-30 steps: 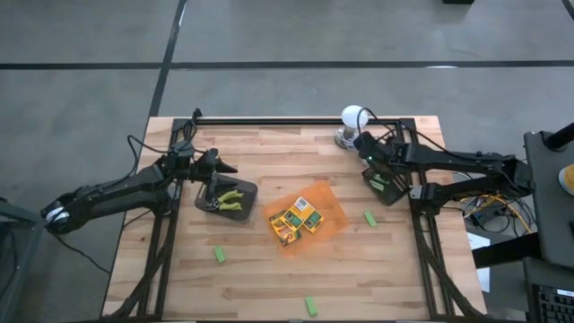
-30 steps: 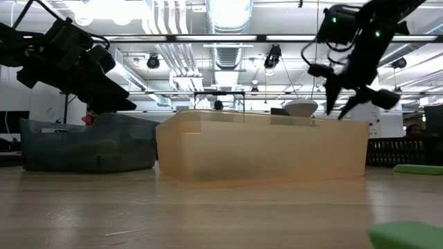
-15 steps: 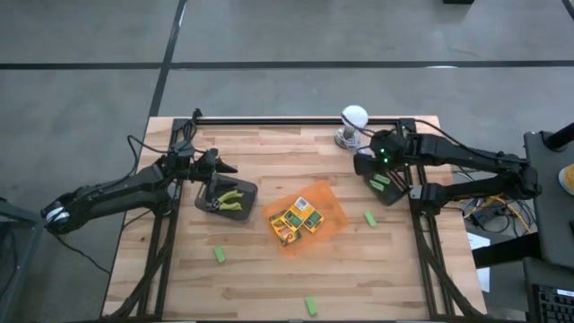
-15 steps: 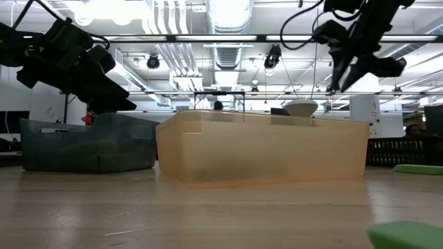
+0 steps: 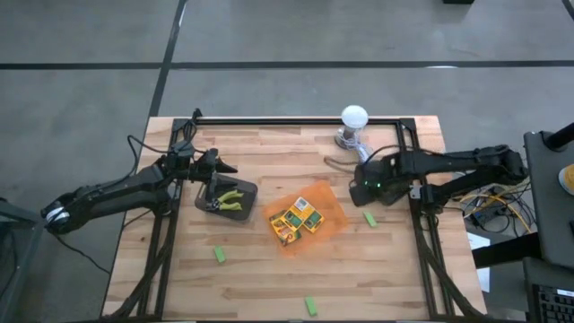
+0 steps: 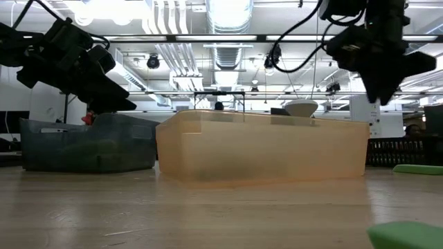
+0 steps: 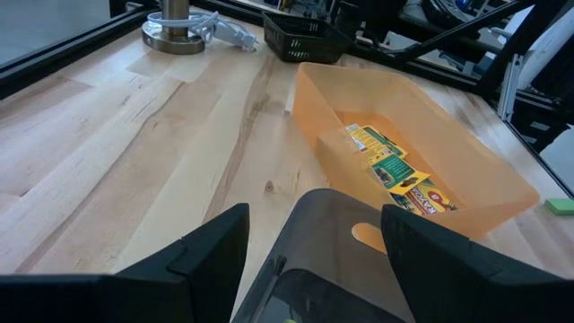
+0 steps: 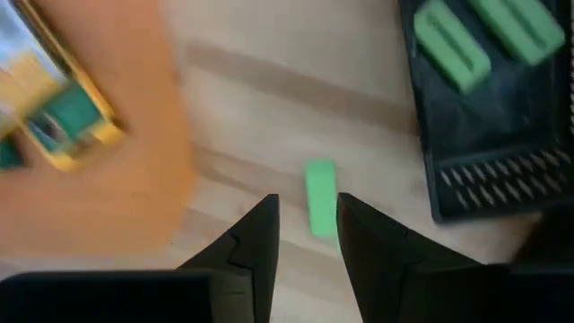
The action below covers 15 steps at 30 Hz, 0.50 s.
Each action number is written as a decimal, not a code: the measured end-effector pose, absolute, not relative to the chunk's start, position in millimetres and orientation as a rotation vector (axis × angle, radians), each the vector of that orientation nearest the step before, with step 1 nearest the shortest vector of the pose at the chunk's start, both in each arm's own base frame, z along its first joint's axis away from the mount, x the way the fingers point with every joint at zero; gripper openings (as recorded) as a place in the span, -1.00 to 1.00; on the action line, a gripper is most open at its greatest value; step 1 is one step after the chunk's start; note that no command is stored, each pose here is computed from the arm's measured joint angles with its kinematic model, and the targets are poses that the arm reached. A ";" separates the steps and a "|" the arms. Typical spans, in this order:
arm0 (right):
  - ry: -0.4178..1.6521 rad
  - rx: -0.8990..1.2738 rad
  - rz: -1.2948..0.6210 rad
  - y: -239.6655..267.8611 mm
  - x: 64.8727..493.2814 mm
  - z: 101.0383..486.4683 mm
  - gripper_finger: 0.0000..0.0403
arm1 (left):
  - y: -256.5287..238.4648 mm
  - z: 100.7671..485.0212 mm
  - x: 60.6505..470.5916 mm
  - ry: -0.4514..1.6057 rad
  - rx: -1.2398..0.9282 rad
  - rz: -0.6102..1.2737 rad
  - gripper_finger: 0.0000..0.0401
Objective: Pick & Place School Supplies
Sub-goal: Put the right green eraser into the black basket
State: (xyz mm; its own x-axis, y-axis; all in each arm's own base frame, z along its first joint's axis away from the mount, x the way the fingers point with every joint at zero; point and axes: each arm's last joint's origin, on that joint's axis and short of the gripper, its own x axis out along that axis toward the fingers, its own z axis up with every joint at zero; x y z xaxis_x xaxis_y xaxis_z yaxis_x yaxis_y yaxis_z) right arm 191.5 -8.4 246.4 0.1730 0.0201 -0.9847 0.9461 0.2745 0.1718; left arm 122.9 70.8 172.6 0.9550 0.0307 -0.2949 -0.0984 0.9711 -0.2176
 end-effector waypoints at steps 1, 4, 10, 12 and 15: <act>1.226 1.064 -0.885 -3.7 192.8 244.7 -0.44 | 70.8 172.7 122.9 0.294 -0.233 0.066 0.29; 1.313 1.004 -0.886 9.7 195.8 241.1 -0.46 | 70.8 172.6 122.9 0.294 -0.233 0.066 0.29; 1.424 0.870 -0.849 31.6 199.1 231.6 -0.55 | 70.8 172.6 122.9 0.294 -0.233 0.066 0.29; 1.447 0.843 -0.843 36.8 200.2 227.6 -0.57 | 70.8 172.7 122.9 0.294 -0.233 0.066 0.29; 1.470 0.802 -0.819 43.5 202.6 222.7 -0.61 | 70.8 172.7 122.9 0.294 -0.233 0.066 0.29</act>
